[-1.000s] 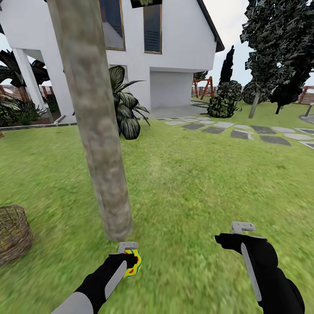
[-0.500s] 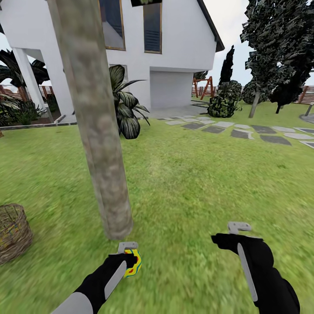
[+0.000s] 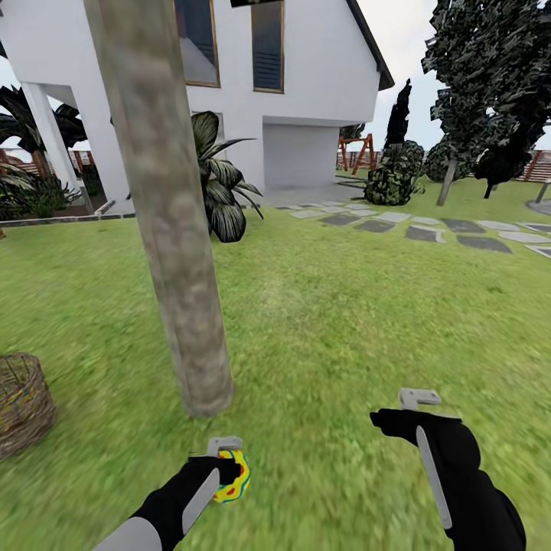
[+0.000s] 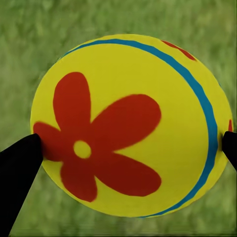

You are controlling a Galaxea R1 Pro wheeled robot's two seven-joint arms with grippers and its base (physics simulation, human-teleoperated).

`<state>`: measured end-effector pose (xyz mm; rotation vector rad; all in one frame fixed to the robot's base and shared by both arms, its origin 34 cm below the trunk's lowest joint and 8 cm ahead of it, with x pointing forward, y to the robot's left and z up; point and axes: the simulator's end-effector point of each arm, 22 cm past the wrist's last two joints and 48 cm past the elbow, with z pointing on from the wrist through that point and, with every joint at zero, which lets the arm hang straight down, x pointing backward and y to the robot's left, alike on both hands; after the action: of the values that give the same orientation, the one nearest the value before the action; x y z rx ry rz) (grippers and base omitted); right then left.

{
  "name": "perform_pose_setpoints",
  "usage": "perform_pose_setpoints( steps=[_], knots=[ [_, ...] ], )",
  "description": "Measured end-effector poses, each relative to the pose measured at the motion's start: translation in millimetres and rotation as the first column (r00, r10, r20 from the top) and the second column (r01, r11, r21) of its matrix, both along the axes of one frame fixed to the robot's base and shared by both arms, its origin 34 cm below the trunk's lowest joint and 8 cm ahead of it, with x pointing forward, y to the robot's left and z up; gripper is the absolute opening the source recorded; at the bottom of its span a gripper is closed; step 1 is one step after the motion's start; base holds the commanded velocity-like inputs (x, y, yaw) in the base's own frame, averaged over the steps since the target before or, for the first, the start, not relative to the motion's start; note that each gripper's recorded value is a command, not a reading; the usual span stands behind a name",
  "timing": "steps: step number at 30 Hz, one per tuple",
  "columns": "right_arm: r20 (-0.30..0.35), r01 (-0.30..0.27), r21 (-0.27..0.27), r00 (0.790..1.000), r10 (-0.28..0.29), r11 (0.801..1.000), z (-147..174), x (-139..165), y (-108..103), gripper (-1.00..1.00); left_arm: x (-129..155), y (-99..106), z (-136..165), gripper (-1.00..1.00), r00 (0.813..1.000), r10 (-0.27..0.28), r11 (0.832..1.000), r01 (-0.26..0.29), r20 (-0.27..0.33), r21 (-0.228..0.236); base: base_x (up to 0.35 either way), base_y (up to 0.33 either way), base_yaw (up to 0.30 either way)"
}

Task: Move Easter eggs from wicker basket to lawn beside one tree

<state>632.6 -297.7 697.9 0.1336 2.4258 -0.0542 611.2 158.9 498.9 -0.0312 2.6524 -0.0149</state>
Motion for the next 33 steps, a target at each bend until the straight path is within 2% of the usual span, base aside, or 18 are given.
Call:
perform_pose_setpoints(
  steps=[33],
  knots=[
    [0.010, 0.010, 0.002, 1.000, -0.010, 1.000, -63.1, -10.7, -4.1, 1.00, -15.7, 5.4, -74.7, -1.00, 1.000, 0.000, 1.000, 0.000, -0.002, 0.009, 0.000, 0.000, 0.000]
  ],
)
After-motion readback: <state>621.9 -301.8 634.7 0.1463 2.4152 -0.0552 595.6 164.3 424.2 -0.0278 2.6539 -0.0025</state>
